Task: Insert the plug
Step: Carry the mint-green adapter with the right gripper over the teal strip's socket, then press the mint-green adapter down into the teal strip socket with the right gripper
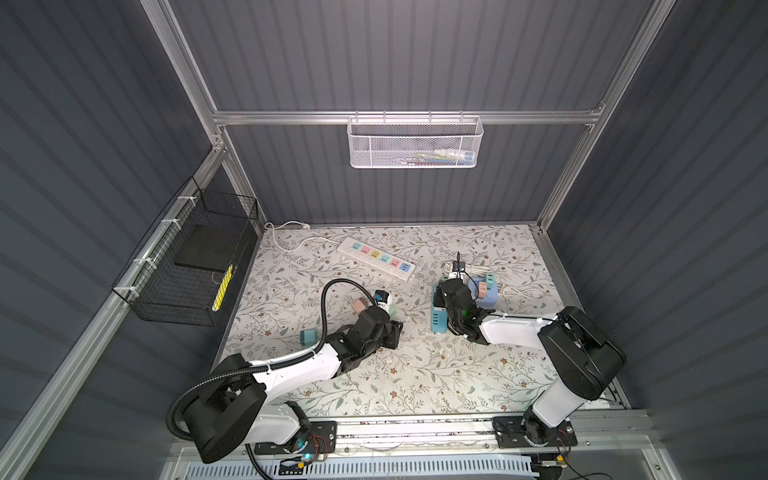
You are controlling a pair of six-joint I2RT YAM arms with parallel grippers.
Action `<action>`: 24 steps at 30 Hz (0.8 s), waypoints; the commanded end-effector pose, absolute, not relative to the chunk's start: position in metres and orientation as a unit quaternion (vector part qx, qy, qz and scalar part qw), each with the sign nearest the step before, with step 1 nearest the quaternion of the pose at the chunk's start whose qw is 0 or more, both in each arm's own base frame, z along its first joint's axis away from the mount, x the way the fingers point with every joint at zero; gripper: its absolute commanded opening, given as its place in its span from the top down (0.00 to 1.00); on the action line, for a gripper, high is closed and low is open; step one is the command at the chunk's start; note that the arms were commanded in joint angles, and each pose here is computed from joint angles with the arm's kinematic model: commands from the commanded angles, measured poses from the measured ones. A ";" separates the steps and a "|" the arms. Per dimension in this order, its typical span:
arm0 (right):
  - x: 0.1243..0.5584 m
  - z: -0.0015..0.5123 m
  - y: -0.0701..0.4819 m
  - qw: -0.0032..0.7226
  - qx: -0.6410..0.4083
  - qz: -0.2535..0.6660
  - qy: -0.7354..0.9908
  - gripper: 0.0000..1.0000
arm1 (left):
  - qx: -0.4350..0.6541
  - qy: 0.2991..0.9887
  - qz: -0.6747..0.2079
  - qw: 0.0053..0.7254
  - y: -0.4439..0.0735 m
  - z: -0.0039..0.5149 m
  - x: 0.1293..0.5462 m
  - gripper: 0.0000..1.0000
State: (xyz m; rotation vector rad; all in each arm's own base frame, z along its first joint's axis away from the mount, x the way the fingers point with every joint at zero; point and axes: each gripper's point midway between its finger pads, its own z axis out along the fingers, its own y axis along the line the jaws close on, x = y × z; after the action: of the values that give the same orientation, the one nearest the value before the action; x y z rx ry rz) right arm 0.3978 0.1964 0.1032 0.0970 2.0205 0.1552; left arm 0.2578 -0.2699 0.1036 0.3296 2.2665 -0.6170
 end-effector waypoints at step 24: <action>0.398 0.068 0.189 0.492 0.059 0.022 0.868 0.86 | 0.130 0.884 -0.230 0.385 -0.261 0.108 0.260 0.57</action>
State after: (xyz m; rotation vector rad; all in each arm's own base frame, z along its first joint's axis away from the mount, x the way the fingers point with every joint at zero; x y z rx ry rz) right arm 0.4001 0.1881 0.0778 0.1523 2.0670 0.0771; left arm 0.2593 -0.2670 0.1068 0.3269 2.2570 -0.6110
